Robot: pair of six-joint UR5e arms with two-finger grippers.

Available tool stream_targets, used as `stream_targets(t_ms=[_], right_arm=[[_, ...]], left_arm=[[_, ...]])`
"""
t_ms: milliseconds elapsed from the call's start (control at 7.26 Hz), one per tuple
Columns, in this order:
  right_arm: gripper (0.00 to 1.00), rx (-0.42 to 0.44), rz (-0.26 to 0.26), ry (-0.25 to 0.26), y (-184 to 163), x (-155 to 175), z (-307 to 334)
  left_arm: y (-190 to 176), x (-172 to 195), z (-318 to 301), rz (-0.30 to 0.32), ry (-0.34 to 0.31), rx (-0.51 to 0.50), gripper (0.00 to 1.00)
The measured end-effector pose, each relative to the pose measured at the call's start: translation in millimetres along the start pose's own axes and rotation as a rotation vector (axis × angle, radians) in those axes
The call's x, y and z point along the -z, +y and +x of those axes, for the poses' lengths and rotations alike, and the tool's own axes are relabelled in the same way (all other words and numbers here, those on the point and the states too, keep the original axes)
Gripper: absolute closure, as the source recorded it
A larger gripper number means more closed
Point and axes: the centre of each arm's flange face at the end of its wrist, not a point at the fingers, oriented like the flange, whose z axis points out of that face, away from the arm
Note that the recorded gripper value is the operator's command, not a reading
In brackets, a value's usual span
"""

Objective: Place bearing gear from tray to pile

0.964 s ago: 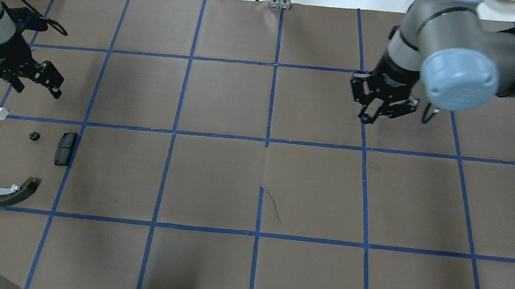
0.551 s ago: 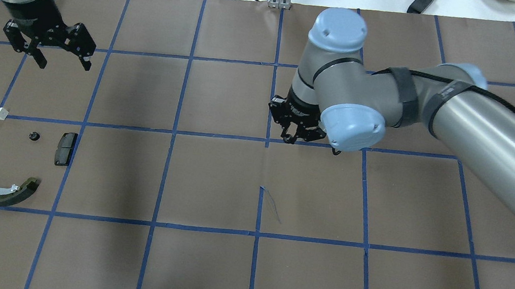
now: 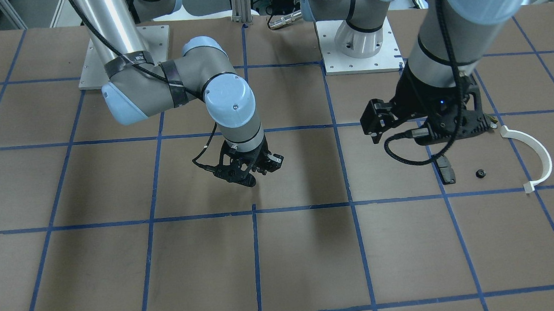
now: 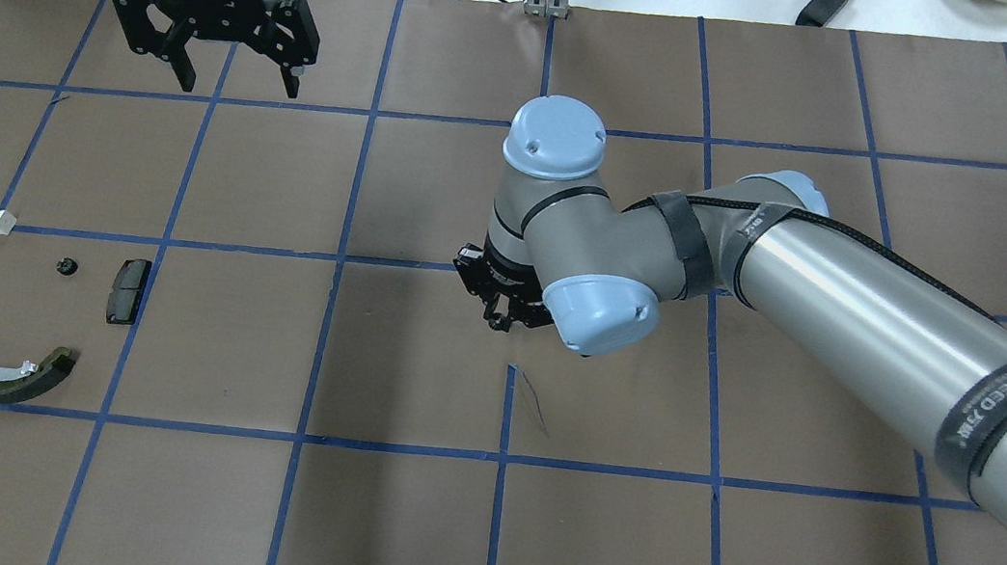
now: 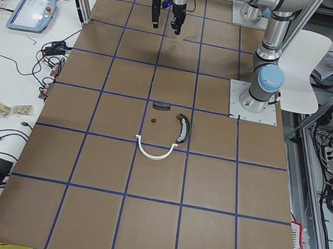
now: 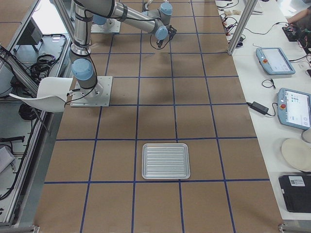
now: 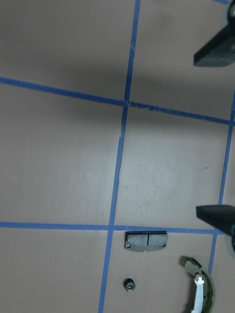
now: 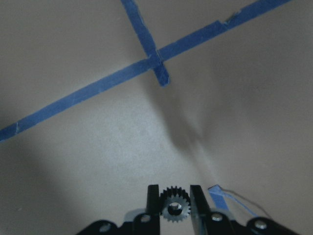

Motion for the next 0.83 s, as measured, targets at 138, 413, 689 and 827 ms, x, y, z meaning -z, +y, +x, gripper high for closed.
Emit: stream_targets(t_ms=[138,413,689,827], right_arm=[[0.00,0.005,0.002,-0.006,2.6,-5.9,-1.7],[0.00,0.009,0.010,-0.005,3.6,-10.2,-0.2],[0.00,0.018,0.045,-0.012,-13.3,5.7,6.8],[0.00,0.043,0.079,-0.027,-34.5,32.1,20.6]], left_arm=[[15.6,14.1,4.1,0.022,-0.001,-0.020,0.00],[39.9,12.6,0.1,0.060,0.002,-0.045,0.00],[47.8,1.3,-4.1,0.150,0.012,-0.060,0.00],[49.4,-0.6,-5.5,0.157,0.025,-0.057,0.00]])
